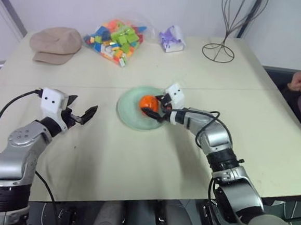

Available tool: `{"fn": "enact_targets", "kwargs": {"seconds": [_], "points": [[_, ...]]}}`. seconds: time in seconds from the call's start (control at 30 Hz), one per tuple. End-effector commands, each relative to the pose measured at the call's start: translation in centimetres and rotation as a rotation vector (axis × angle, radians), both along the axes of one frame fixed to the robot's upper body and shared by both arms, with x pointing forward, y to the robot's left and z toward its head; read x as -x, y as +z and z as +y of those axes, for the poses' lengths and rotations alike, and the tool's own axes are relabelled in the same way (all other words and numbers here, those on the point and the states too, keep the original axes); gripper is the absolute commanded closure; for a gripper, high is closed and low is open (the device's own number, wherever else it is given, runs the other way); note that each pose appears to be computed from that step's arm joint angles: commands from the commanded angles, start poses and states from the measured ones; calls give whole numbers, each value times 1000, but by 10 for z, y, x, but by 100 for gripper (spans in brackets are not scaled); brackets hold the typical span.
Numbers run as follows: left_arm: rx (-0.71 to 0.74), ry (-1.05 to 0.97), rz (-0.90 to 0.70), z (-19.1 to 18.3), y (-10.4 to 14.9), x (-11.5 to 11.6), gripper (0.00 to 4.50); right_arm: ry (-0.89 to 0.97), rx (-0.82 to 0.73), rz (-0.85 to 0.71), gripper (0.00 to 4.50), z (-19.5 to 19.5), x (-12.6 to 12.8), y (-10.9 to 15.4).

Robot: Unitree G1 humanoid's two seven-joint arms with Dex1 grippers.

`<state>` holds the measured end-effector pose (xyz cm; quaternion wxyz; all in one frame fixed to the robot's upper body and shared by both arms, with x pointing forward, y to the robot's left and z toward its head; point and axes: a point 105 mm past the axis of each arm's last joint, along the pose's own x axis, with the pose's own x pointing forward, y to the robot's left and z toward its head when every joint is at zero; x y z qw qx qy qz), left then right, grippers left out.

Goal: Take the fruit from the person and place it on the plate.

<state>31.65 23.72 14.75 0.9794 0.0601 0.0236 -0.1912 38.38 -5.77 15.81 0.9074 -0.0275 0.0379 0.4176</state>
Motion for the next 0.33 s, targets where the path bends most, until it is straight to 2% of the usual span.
{"fn": "enact_targets", "kwargs": {"seconds": [0.03, 0.13, 0.2, 0.33], "points": [[-29, -27, -49, 2, 18, 5, 0, -52, -167, -127, 9, -32, 13, 67], [-65, -36, -38, 5, 14, 7, 0, -85, -267, -118, 9, -58, 27, 85], [-54, -28, -27, 7, 9, 7, 0, -118, -325, -77, 9, -79, 37, 79], [-30, -68, -3, 0, 2, 8, 0, -252, -319, -50, 9, -111, 42, 59]]}}
